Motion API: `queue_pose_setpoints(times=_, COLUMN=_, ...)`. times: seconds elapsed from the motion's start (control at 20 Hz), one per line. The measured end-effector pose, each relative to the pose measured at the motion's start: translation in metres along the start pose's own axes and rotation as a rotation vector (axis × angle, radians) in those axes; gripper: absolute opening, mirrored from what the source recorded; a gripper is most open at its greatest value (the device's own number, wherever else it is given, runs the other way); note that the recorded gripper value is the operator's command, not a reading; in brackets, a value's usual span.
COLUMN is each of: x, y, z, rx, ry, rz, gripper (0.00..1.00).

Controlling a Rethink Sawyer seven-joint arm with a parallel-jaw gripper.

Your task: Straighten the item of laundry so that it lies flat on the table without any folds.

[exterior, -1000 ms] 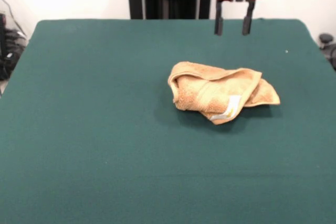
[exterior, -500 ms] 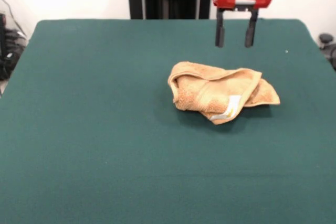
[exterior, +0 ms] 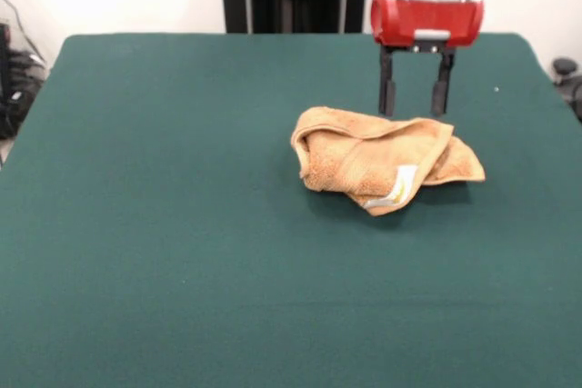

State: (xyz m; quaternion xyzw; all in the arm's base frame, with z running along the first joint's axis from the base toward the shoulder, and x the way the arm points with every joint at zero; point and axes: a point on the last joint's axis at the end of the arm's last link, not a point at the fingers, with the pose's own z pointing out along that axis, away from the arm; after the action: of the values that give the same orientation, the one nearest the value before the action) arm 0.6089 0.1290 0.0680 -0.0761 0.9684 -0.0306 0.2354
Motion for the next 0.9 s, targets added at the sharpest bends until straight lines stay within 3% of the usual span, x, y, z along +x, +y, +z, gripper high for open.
queue_pose_setpoints(times=0.55, x=0.026, y=0.011, z=0.03, rx=-0.027, ry=0.058, rz=0.004, gripper=1.0)
queue_pose_setpoints(times=0.9, x=0.021, y=0.018, z=0.037, rx=-0.077, ry=0.055, rz=0.039, gripper=1.0)
